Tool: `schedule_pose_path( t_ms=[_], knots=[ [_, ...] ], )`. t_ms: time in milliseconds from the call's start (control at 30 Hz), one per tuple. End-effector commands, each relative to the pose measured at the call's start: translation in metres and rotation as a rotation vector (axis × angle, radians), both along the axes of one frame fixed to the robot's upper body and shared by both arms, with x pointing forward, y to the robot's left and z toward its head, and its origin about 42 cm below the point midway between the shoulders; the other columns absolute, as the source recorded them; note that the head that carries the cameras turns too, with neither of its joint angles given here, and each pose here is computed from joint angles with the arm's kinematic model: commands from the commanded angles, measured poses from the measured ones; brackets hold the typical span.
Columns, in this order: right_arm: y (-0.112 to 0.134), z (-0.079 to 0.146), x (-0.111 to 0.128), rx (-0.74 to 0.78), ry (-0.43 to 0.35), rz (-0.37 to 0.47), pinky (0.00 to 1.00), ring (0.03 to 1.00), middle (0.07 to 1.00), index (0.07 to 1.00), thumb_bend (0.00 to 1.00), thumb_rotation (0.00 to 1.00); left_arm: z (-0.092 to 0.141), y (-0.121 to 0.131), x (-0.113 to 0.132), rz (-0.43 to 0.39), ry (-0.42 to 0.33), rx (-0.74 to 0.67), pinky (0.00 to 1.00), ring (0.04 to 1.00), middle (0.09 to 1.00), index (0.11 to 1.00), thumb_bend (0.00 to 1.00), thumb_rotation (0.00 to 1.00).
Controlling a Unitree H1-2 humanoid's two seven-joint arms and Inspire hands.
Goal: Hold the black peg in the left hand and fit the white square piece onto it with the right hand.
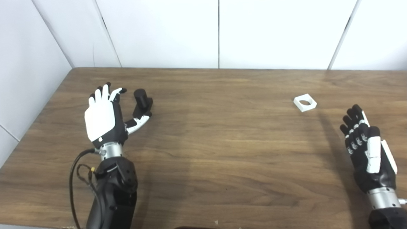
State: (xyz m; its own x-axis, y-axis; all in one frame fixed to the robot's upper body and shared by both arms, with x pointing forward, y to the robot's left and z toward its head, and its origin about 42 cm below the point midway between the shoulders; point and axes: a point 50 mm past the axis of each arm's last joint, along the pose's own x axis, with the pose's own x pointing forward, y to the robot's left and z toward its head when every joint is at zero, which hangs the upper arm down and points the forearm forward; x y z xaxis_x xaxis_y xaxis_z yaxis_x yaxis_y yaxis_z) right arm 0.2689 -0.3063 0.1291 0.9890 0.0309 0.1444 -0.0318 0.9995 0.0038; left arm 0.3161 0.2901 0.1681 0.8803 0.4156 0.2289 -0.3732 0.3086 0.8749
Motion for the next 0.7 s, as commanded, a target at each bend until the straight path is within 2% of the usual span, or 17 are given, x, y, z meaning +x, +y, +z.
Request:
schedule_pose_path(
  t_ms=[0,233,500,667],
  knots=[
    [0.012,-0.035,-0.014,0.072,0.087,-0.002,1.00,1.000,1.000,1.000,0.58,1.00,0.017,0.005,0.014,0.009,-0.059,0.072,1.00,1.000,0.976,0.773,0.76,0.37],
    [0.010,-0.036,-0.016,0.081,0.092,-0.003,1.00,1.000,1.000,1.000,0.57,1.00,0.012,0.009,0.031,0.011,-0.026,0.106,1.00,1.000,0.980,0.772,0.77,0.37],
    [0.008,-0.039,-0.018,0.082,0.096,-0.009,1.00,1.000,1.000,1.000,0.59,1.00,0.008,0.011,0.050,0.021,0.038,0.147,1.00,1.000,0.987,0.783,0.77,0.43],
    [0.007,-0.040,-0.018,0.077,0.098,-0.009,1.00,1.000,1.000,1.000,0.60,1.00,0.004,0.011,0.057,0.031,0.053,0.153,1.00,1.000,0.984,0.781,0.77,0.42]
  ],
)
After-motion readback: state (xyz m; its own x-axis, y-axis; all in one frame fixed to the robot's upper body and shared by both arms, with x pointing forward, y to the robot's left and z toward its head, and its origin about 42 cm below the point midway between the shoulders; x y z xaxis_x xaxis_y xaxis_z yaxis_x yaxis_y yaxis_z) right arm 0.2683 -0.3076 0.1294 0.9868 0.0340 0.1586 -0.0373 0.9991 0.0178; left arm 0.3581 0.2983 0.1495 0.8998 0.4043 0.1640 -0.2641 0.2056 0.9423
